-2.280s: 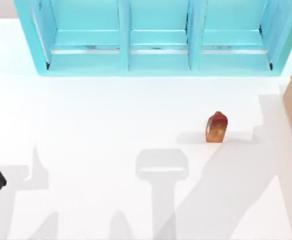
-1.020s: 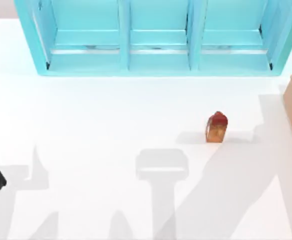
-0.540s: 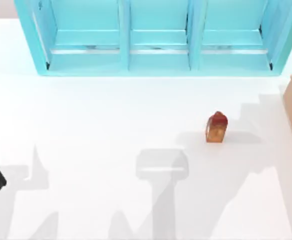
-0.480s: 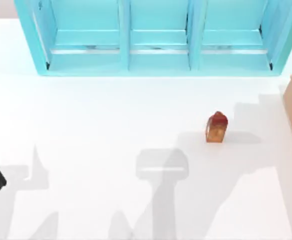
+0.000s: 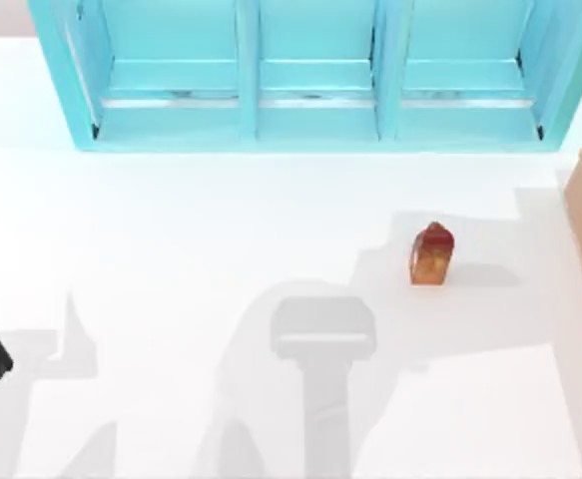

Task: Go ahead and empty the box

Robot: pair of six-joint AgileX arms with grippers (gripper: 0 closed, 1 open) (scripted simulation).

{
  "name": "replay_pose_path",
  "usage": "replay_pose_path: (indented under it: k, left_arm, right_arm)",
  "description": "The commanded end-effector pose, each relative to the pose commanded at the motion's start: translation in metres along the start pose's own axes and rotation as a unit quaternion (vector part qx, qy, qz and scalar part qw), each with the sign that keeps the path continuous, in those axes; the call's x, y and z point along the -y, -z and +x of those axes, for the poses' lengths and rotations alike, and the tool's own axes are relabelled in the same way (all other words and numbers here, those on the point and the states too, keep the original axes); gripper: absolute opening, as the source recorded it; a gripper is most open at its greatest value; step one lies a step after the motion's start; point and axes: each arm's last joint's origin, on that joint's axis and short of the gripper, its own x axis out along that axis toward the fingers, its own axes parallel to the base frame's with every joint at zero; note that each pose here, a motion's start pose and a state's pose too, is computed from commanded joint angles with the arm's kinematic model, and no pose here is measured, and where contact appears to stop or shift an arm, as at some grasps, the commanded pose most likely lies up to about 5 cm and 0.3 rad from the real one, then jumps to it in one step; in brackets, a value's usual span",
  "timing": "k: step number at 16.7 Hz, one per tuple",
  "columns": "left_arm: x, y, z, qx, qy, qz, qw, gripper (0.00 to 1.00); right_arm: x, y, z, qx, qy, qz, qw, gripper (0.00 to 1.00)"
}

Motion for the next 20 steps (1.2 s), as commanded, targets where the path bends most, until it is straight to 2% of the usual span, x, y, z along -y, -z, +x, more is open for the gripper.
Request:
replay_pose_path:
  k: [4, 6, 8, 11, 13, 16, 20]
  left_arm:
    - [0.0, 0.0, 0.0, 0.0, 0.0, 0.0, 1.0, 1.0]
    - [0.0, 0.0, 0.0, 0.0, 0.0, 0.0, 1.0, 1.0]
    - [0.0, 0.0, 0.0, 0.0, 0.0, 0.0, 1.0, 1.0]
    - [0.0, 0.0, 0.0, 0.0, 0.0, 0.0, 1.0, 1.0]
    - [0.0, 0.0, 0.0, 0.0, 0.0, 0.0, 1.0, 1.0]
    - [0.0, 0.0, 0.0, 0.0, 0.0, 0.0, 1.0, 1.0]
    - [0.0, 0.0, 0.0, 0.0, 0.0, 0.0, 1.0, 1.0]
  right_arm:
    - [-0.005, -0.002, 0.004, -0.004, -0.001, -0.001, 1.0, 0.0]
    - [-0.025, -0.004, 0.008, -0.006, 0.001, -0.001, 1.0, 0.0]
    - [-0.06, -0.005, 0.015, -0.009, 0.005, -0.001, 1.0, 0.0]
    - [-0.133, 0.005, 0.03, -0.012, 0.013, -0.001, 1.0, 0.0]
    - [-0.187, 0.025, 0.041, -0.011, 0.02, -0.001, 1.0, 0.0]
    - [-0.258, 0.074, 0.059, -0.004, 0.028, -0.002, 1.0, 0.0]
    - [-0.309, 0.142, 0.079, 0.012, 0.031, -0.001, 0.999, 0.0]
